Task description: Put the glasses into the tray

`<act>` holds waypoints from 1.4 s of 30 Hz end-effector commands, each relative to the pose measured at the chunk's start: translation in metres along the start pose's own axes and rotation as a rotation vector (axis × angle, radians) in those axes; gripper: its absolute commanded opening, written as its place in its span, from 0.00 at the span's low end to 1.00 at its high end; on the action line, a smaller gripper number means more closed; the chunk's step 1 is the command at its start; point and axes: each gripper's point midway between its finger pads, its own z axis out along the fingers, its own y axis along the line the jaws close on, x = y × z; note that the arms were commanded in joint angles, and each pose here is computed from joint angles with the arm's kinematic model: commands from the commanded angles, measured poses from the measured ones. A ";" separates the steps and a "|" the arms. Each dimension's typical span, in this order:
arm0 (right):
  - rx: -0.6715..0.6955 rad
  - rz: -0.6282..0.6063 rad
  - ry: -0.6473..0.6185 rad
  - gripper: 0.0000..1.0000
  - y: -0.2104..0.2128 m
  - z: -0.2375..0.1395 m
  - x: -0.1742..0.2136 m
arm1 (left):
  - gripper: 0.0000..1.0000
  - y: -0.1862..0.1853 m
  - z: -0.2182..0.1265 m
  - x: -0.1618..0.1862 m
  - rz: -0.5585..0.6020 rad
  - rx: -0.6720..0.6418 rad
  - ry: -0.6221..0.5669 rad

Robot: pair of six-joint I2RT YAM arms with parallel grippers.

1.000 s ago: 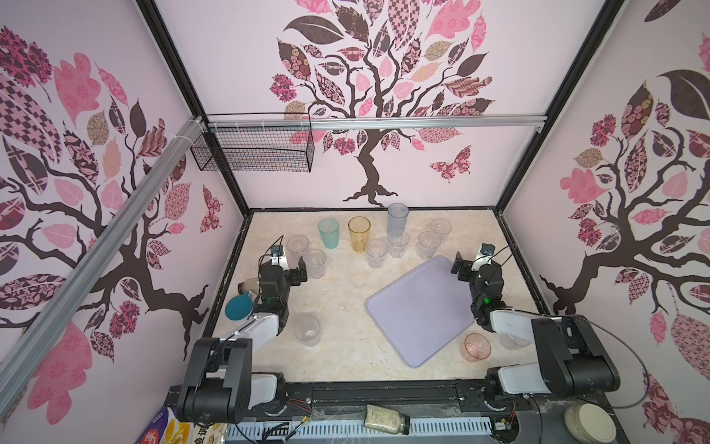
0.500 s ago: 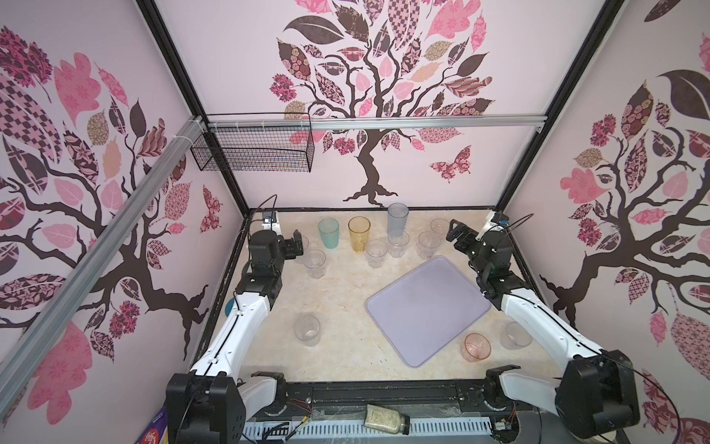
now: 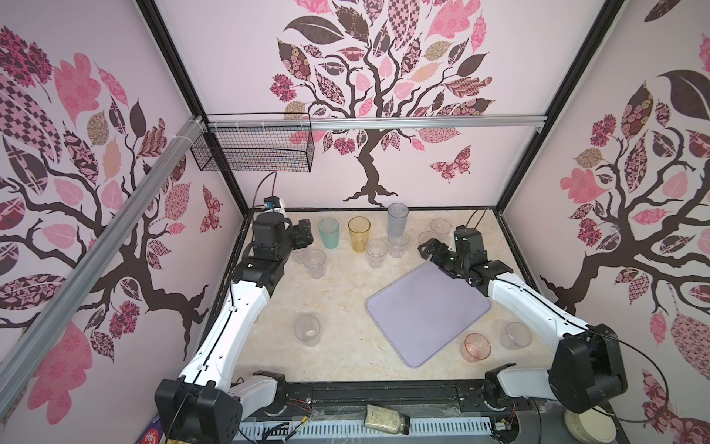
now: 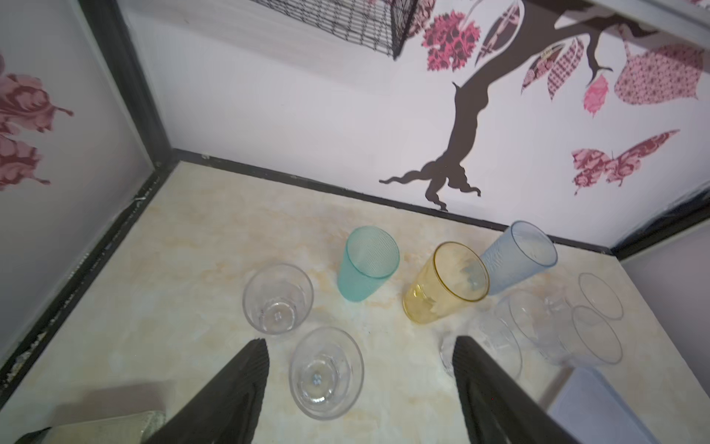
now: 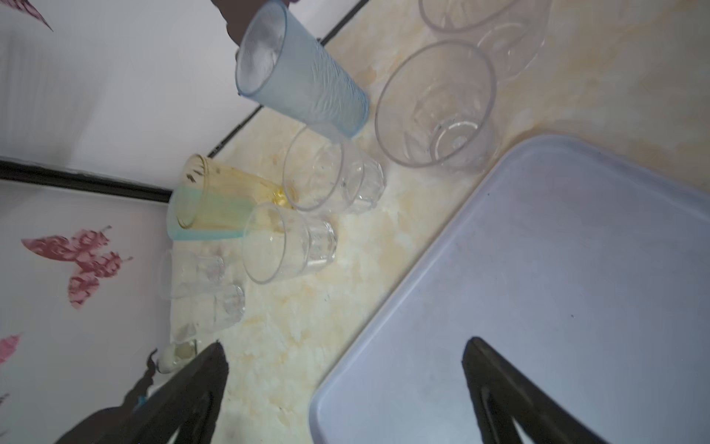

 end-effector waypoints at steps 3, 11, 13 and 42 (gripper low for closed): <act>0.138 -0.209 0.181 0.97 -0.015 -0.022 0.059 | 0.79 -0.021 0.000 0.038 0.043 0.018 0.150; 0.251 -0.541 0.415 0.98 -0.024 -0.037 0.148 | 0.78 -0.017 0.018 0.078 0.059 0.012 0.276; 0.242 -0.605 0.452 0.99 -0.019 -0.038 0.166 | 0.78 -0.015 0.018 0.082 0.073 0.002 0.302; 0.168 -0.772 0.667 0.27 0.036 0.063 0.266 | 0.74 0.034 0.024 0.087 -0.093 -0.152 0.359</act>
